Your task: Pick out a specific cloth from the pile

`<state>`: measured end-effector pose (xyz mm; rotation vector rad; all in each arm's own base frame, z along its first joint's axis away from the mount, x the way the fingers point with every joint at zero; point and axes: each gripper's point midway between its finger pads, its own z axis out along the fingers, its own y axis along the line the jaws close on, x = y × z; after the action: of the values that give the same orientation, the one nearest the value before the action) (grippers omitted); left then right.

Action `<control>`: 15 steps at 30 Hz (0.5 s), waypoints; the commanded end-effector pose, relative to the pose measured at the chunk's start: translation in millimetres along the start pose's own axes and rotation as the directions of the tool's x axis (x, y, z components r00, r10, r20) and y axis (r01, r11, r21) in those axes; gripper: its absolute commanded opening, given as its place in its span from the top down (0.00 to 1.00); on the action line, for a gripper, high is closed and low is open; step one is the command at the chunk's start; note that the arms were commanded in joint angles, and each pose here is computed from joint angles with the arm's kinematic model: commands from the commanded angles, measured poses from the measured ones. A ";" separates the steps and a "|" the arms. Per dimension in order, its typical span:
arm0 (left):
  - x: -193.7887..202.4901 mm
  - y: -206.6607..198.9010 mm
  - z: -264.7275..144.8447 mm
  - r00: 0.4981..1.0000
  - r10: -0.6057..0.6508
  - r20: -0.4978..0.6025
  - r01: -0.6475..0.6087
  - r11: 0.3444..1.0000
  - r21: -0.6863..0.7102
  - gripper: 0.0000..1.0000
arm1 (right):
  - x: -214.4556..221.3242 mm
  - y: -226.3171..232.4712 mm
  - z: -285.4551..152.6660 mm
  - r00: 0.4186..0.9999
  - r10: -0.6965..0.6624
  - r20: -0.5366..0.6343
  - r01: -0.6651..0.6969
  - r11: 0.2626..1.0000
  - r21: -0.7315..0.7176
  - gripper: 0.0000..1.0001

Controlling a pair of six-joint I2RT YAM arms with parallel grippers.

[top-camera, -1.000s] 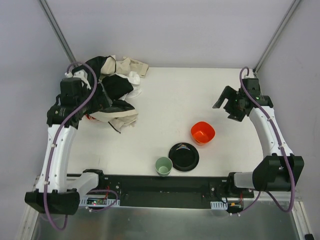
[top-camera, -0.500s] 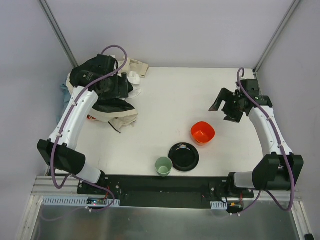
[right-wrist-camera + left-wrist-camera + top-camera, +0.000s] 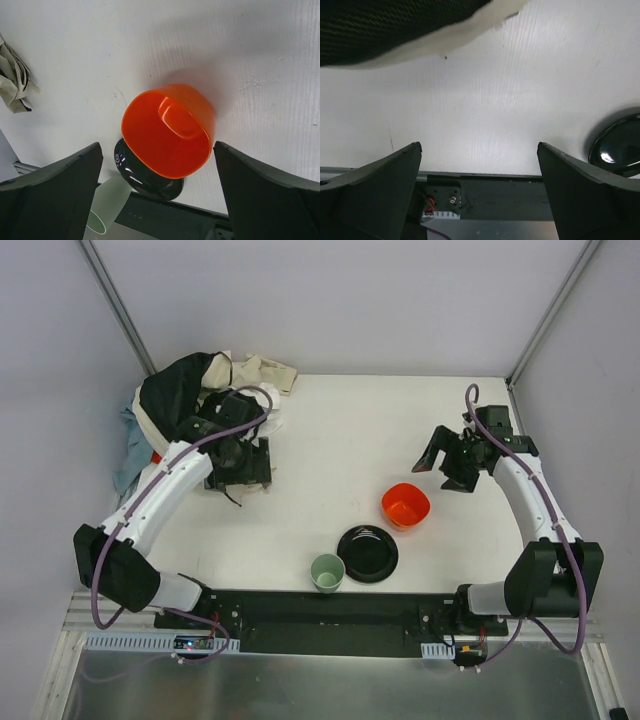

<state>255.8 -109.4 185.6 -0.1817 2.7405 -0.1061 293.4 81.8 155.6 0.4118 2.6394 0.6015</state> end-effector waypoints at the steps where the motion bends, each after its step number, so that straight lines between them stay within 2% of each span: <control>1: 33.9 -6.9 25.5 0.993 -0.075 -0.088 0.074 0.997 -0.015 0.01 | 9.8 -2.4 2.3 1.000 -0.016 -0.022 0.016 1.000 -0.007 0.04; 6: 32.1 -6.5 67.1 0.991 -0.058 -0.119 0.048 0.995 -0.087 0.01 | 20.4 -10.3 6.2 0.999 -0.005 -0.042 0.006 1.000 0.012 0.04; 15: -1.4 -11.6 139.7 0.988 -0.001 -0.155 -0.034 0.974 -0.222 0.01 | 29.9 -14.4 9.2 0.997 0.002 -0.076 0.000 1.000 0.017 0.04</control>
<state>277.9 -130.1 59.5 -0.2410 2.9810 0.1216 271.1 81.3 124.6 0.4444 2.7308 0.5933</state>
